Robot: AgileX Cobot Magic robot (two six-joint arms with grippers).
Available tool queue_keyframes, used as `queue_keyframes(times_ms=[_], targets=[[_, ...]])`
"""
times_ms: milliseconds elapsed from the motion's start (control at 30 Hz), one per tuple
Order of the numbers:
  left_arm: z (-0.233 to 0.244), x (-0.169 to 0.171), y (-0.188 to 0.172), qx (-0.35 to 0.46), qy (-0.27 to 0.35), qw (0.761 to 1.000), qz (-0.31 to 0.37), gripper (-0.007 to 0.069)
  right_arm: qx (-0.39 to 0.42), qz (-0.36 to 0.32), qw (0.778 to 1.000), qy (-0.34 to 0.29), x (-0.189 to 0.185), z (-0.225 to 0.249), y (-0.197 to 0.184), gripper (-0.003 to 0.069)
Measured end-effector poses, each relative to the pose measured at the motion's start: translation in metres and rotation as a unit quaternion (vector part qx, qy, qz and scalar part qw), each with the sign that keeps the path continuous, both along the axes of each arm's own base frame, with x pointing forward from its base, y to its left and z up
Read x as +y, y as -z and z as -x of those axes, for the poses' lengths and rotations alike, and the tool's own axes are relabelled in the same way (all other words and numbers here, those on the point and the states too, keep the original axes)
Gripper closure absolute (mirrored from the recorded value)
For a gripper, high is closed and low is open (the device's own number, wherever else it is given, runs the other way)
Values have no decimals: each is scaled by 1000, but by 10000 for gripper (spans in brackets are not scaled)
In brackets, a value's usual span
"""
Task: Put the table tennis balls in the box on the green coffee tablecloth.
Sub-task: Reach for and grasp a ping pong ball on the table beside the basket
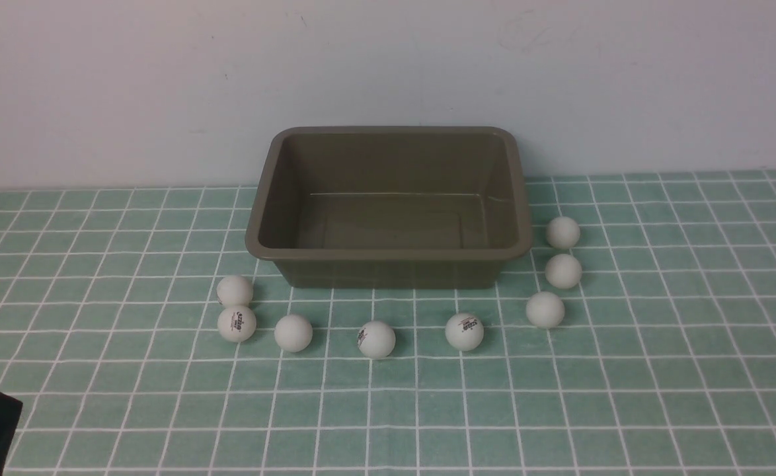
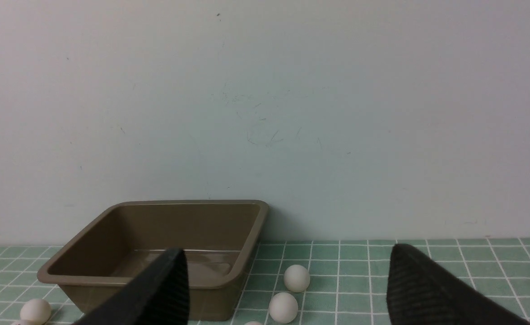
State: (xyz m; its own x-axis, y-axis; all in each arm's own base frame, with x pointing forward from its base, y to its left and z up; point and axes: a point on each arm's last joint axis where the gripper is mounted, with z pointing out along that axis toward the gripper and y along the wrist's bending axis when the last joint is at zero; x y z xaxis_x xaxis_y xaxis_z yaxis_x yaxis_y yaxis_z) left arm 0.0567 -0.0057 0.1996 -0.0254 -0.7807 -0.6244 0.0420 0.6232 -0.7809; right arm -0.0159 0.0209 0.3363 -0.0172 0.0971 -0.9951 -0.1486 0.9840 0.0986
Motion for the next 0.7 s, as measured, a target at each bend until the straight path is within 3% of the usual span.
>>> queue_keyframes(times_ms=[233,300,433,667,700], targets=[[2,-5,-8,-5,28,997,-73,220,0,0,1000,0,0,0,0,127],[7,-14,-27,-25,69,986,-152,220,0,0,1000,0,0,0,0,127],[15,-24,-59,-53,121,960,-245,220,4,-1,1000,-2,0,0,1,127],[-18,-29,-86,72,196,914,-348,220,23,8,1000,-8,1,0,4,127],[-28,-28,-89,97,223,899,-364,220,23,12,1000,-8,1,0,4,127]])
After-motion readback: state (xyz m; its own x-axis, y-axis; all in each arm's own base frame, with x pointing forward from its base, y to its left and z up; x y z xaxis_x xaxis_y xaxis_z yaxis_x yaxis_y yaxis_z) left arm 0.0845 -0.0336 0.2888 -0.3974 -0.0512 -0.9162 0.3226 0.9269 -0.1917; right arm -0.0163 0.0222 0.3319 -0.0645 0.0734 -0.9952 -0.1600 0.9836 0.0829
